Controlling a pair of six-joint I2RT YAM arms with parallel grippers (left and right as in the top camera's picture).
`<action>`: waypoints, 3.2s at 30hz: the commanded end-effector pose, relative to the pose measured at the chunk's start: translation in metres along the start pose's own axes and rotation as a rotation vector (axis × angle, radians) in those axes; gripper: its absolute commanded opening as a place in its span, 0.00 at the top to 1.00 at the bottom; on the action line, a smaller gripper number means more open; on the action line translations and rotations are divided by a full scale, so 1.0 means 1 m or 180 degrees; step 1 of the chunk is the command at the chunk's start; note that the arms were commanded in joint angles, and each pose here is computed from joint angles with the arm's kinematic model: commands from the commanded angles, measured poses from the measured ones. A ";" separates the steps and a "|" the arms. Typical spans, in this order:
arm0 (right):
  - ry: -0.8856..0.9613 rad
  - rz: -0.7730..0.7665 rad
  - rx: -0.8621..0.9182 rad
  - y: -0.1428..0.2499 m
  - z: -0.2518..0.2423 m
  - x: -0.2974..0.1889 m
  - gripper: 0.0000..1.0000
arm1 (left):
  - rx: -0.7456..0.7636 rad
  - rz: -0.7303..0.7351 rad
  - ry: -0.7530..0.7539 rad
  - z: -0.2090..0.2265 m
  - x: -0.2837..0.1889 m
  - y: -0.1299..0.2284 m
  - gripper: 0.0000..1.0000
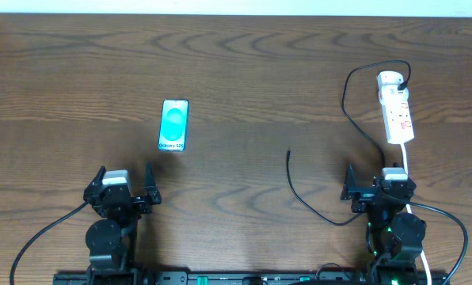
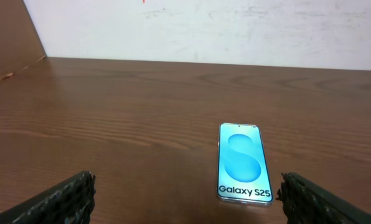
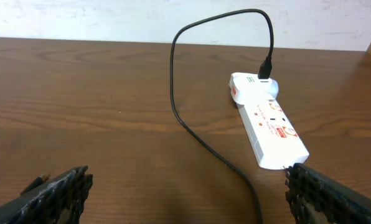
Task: Plug charger to phone and switch on socket
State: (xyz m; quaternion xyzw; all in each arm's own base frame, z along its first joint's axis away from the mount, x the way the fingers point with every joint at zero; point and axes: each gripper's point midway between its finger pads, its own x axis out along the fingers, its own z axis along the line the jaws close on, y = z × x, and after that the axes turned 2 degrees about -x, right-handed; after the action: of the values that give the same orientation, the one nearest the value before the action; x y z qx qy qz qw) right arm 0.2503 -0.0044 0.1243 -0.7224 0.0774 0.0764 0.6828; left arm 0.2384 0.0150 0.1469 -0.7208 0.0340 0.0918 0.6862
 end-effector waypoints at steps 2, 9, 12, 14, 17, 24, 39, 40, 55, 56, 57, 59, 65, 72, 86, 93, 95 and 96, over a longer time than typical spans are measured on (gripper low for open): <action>-0.0014 0.0001 0.0046 0.000 0.002 0.000 0.01 | 0.0034 0.0129 0.0003 0.000 0.001 0.014 0.05; -0.0014 0.0001 0.0045 0.000 0.002 0.000 0.01 | 0.0034 0.0129 0.0003 0.000 0.001 0.014 0.05; -0.0014 0.0001 0.0046 0.000 0.002 0.000 0.01 | 0.0034 0.0129 0.0003 0.000 0.001 0.014 0.05; -0.0014 0.0001 0.0046 0.000 0.002 0.000 0.01 | 0.0034 0.0129 0.0003 0.000 0.001 0.014 0.05; -0.0014 0.0001 0.0046 0.000 0.002 0.000 0.01 | 0.0034 0.0129 0.0003 0.000 0.001 0.014 0.05; -0.0014 0.0001 0.0046 0.000 0.002 0.000 0.01 | 0.0032 0.0129 0.0003 0.000 0.001 0.014 0.05; -0.0014 0.0001 0.0046 0.000 0.002 0.000 0.01 | 0.0034 0.0129 0.0003 0.000 0.001 0.014 0.05; -0.0014 0.0001 0.0046 0.000 0.002 0.000 0.01 | 0.0034 0.0129 0.0003 0.000 0.001 0.014 0.05; -0.0014 0.0001 0.0046 0.000 0.002 0.000 0.01 | 0.0034 0.0129 0.0003 0.000 0.001 0.014 0.05; -0.0014 -0.0001 0.0046 0.000 0.002 0.000 0.01 | 0.0034 0.0129 0.0003 0.000 0.001 0.014 0.05; -0.0014 -0.0001 0.0046 0.000 0.002 0.000 0.01 | 0.0034 0.0129 0.0003 0.000 0.001 0.014 0.05; -0.0014 -0.0001 0.0046 0.000 0.002 0.000 0.01 | 0.0034 0.0129 0.0003 0.000 0.001 0.014 0.05; -0.0014 0.0001 0.0046 0.000 0.002 0.000 0.01 | 0.0032 0.0128 0.0003 0.000 0.001 0.014 0.05; -0.0014 0.0001 0.0046 0.000 0.002 0.000 0.01 | 0.0034 0.0128 0.0003 0.000 0.001 0.014 0.05; -0.0014 -0.0001 0.0046 0.000 0.002 0.000 0.01 | -0.0030 0.0093 0.0016 0.000 0.001 0.011 0.05; -0.0014 -0.0001 0.0046 0.000 0.002 0.000 0.01 | -0.0079 0.0087 0.0030 -0.001 0.001 0.011 0.05; -0.0014 0.0001 0.0046 0.000 0.002 0.000 0.01 | -0.0159 0.0065 0.0034 -0.002 0.001 0.008 0.05; -0.0014 0.0001 0.0046 0.000 0.002 0.000 0.01 | -0.0222 0.0055 0.0039 -0.002 0.001 0.007 0.05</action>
State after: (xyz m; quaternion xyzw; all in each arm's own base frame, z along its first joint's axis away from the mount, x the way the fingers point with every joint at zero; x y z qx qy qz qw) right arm 0.2503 -0.0044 0.1244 -0.7225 0.0773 0.0763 0.6828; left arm 0.2386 0.0148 0.1476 -0.7282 0.0325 0.0908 0.6785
